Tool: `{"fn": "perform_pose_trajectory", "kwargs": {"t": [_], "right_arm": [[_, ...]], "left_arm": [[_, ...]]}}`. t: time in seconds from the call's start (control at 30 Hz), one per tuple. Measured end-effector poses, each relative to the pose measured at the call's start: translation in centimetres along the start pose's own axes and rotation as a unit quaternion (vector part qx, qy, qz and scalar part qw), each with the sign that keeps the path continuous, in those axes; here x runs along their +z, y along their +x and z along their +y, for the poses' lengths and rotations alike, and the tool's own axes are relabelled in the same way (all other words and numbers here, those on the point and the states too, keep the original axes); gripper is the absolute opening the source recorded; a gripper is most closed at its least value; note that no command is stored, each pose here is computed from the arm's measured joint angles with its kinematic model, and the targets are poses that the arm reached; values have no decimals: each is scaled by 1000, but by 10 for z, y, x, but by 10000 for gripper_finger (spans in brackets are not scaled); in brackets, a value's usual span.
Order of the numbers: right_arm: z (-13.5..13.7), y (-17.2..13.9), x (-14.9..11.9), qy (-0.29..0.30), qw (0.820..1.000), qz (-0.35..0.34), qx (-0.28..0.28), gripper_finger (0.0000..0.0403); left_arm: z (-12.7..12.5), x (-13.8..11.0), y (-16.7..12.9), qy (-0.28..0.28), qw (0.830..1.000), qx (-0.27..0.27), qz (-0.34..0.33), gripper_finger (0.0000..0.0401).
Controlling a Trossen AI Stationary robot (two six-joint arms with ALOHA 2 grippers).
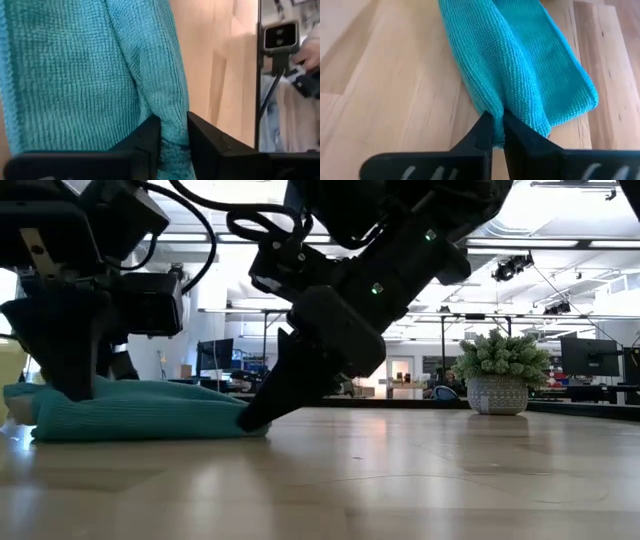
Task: Roll microfiber towels into tight, uniform cylinder then place into a basket
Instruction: Roll the blue microfiber towel
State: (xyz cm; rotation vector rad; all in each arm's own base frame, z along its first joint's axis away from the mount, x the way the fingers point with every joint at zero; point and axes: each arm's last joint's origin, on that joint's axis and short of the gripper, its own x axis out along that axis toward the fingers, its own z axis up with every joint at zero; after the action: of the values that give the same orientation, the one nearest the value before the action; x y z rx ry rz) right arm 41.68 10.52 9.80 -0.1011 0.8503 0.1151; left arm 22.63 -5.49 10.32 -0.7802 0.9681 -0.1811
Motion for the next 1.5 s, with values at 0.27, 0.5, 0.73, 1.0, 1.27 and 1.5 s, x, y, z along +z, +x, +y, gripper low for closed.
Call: {"fn": "perform_pose_trajectory", "kwargs": {"t": [0.27,0.5,0.73,1.0,1.27,1.5], "right_arm": [[-5,0,-4,87,995,31,35,3],[-23,1,-4,215,964,57,144,2],[-42,2,-3,278,935,65,209,1],[-49,2,-4,290,932,64,208,1],[-49,2,-3,295,930,65,208,7],[-48,2,-3,298,929,66,209,8]], "left_arm": [[-1,-1,-25,58,998,12,26,128],[-22,7,-50,170,983,-9,-63,135],[-40,-2,-54,272,953,48,-126,135],[-53,-11,-31,337,918,127,-167,137],[-59,-12,3,365,909,184,-82,165],[-65,-9,27,407,858,312,13,173]]}}
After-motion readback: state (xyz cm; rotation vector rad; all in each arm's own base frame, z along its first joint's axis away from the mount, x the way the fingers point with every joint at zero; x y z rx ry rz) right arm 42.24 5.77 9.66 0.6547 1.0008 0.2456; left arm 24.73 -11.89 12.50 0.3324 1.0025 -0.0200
